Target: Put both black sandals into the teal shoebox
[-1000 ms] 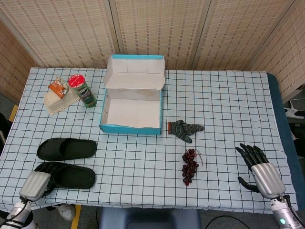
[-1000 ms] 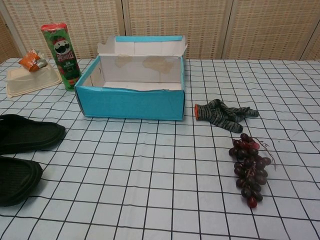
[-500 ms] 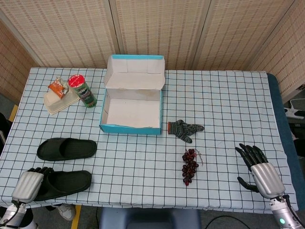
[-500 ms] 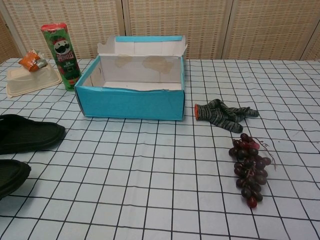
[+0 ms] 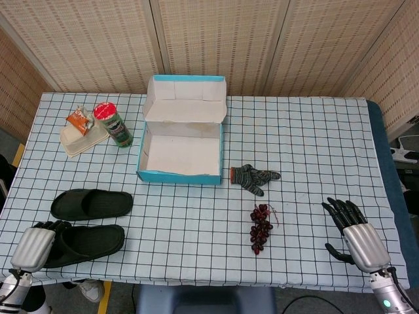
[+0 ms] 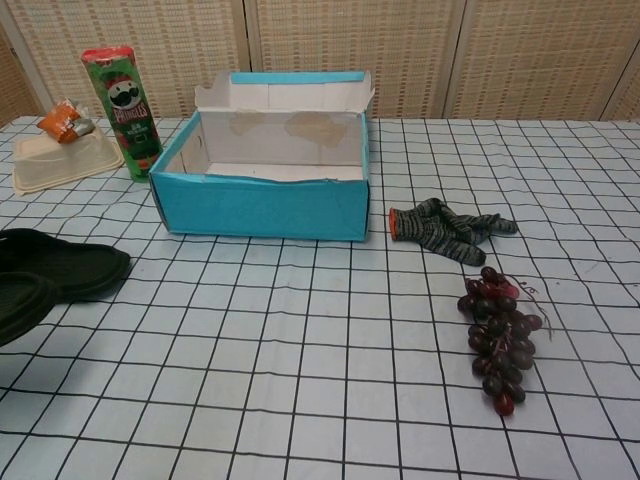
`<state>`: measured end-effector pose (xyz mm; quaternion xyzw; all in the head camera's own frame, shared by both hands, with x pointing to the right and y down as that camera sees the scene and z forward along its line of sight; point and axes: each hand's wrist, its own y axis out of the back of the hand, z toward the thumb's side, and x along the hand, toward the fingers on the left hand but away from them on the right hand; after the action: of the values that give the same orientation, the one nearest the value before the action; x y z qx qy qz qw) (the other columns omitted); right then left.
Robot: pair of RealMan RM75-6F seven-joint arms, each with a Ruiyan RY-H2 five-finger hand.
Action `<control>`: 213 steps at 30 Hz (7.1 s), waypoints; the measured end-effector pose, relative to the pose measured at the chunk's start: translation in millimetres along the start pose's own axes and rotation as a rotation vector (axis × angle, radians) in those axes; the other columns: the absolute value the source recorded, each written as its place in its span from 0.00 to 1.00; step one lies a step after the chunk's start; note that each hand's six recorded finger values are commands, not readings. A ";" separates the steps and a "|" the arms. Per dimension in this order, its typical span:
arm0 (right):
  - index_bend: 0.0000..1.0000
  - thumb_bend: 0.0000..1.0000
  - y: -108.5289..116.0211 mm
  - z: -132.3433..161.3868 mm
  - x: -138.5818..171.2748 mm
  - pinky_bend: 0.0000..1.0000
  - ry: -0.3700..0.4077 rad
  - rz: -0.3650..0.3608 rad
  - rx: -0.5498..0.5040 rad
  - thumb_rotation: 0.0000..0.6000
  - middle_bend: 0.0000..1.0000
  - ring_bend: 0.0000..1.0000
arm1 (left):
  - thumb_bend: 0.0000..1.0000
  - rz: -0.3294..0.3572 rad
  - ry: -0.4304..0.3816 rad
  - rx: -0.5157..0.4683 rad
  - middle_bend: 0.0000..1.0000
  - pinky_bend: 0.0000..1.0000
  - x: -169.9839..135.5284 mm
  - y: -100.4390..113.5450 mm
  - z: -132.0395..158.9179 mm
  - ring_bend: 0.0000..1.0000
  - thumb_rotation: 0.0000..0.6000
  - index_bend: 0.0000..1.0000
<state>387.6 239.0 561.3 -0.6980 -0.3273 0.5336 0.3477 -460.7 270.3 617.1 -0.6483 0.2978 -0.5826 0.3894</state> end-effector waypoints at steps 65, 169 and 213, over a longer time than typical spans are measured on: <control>0.00 0.17 -27.3 21.1 -71.2 0.00 0.071 0.139 -0.005 1.00 0.00 0.00 | 0.51 -0.120 -0.177 -0.254 0.81 0.70 364.1 108.5 243.5 0.69 1.00 0.72; 0.98 0.47 -13.6 257.8 -342.7 0.56 0.100 -0.261 0.325 1.00 0.69 0.55 | 0.47 -0.295 -0.247 -0.262 0.04 0.25 361.0 97.6 211.9 0.02 1.00 0.02; 0.99 0.47 -2.8 247.5 -367.7 0.56 -0.001 -0.217 0.296 1.00 0.70 0.55 | 0.36 -0.370 -0.186 -0.340 0.00 0.04 343.0 123.3 175.5 0.00 1.00 0.00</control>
<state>67.2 -30.3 707.1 -0.5996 -0.3186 0.5356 0.5021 -229.8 -54.0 688.4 -0.7986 0.2309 -0.5232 0.1875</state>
